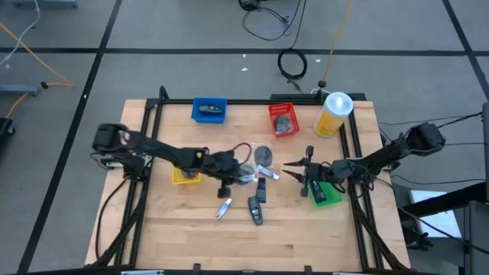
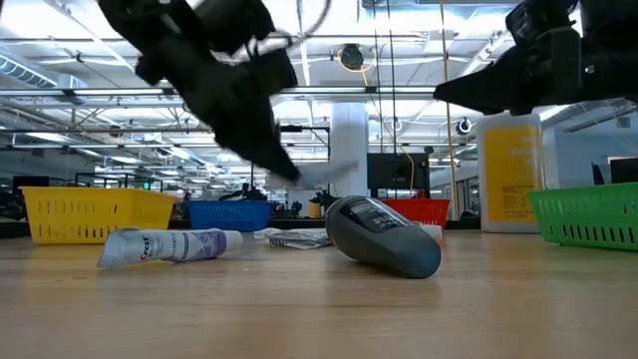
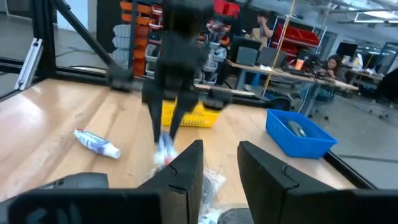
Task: Pick & Place Travel size toiletries
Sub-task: Put the white toothpaste into the red bin, then put the black hairbrush into the yellow bin
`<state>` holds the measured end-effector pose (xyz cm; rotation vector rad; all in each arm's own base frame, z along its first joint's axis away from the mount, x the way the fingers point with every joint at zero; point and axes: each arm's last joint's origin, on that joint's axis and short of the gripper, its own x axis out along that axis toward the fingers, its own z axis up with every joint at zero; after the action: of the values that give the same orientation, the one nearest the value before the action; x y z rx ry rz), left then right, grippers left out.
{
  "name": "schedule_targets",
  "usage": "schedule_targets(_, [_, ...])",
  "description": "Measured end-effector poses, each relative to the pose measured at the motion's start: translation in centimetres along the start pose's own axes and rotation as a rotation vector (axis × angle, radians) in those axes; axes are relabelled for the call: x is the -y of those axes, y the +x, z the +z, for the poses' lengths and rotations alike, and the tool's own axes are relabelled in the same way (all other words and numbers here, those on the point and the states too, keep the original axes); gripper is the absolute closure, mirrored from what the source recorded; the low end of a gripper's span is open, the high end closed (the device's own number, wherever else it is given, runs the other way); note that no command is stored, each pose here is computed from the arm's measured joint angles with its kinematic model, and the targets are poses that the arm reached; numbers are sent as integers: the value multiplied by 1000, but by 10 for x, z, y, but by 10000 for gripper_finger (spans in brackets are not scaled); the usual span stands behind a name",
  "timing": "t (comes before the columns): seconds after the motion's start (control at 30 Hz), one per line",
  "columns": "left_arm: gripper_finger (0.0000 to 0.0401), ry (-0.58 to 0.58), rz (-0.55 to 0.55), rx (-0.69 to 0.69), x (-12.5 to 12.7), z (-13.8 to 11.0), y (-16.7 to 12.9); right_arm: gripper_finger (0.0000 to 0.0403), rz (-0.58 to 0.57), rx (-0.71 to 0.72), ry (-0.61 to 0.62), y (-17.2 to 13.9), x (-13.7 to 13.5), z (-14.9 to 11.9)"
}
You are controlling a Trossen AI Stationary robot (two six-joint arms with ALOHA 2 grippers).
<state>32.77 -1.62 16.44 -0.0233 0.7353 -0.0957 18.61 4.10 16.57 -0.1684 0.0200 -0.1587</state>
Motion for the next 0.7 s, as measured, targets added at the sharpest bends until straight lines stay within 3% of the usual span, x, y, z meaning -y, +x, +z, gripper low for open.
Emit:
schedule_targets(0.2, [339, -150, 33, -47, -24, 1, 29, 312, -5, -17, -2, 1, 1, -2])
schedule_targets(0.43, [305, -159, -98, -95, -28, 1, 34, 312, -12, -53, 13, 1, 2, -6])
schedule_targets(0.7, [221, -158, -140, -74, -26, 8, 24, 296, -141, -108, 188, 9, 24, -13])
